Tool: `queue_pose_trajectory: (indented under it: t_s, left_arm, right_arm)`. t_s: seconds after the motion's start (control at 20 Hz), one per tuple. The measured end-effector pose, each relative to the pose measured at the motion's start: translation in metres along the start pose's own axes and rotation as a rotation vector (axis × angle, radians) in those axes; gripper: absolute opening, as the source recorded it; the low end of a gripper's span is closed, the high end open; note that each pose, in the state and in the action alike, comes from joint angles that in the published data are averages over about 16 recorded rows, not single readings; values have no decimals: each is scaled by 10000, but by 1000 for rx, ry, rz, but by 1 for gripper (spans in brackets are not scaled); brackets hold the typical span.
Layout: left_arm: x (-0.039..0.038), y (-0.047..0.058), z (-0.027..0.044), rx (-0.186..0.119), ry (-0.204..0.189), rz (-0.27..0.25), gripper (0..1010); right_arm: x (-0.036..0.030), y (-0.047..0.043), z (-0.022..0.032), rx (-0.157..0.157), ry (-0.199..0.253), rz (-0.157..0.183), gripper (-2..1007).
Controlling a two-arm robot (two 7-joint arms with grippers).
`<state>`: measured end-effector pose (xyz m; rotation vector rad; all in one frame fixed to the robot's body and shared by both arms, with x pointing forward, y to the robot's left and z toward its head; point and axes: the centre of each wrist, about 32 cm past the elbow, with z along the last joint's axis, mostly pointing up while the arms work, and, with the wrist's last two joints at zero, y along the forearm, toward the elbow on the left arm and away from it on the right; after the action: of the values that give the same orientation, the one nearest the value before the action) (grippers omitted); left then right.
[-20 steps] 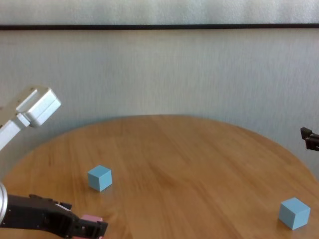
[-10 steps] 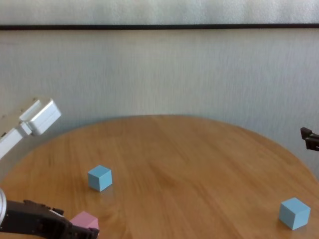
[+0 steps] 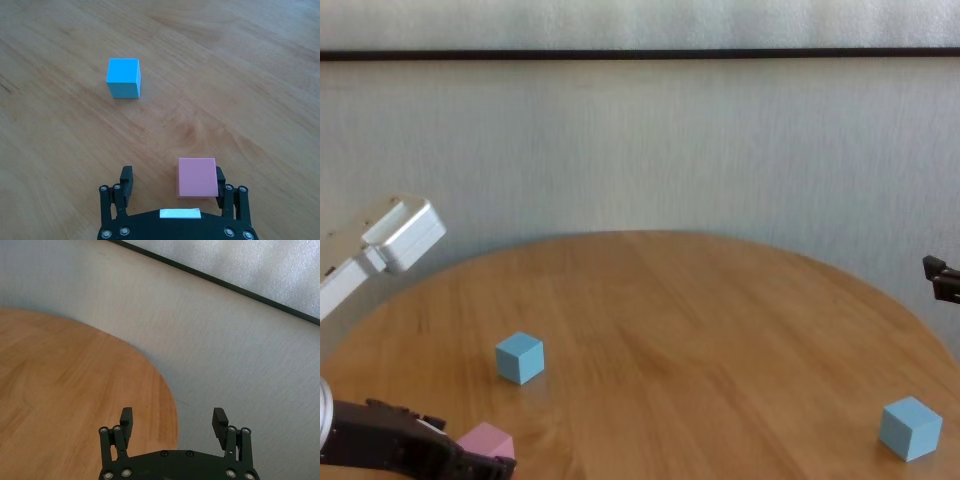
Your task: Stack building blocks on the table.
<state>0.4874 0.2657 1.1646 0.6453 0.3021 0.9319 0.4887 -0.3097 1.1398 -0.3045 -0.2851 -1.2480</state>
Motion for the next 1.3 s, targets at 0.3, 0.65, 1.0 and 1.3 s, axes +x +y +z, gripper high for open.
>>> queue_pose_trajectory:
  t_s: [0.3,0.65,1.0,1.3]
  left_arm:
    - [-2,2,-2,0,4,0,954]
    - [-4,4,-4,0,9,0,818]
    - [-6,5,-5,0,11,-2,603]
    - [-32,13,-5,-12,-7,-22,463]
  right_arm:
    - [0,0,0,0,0,0,1001]
    - [0,0,0,0,0,0,1001]
    - [0,0,0,0,0,0,1001]
    - [0,0,0,0,0,0,1001]
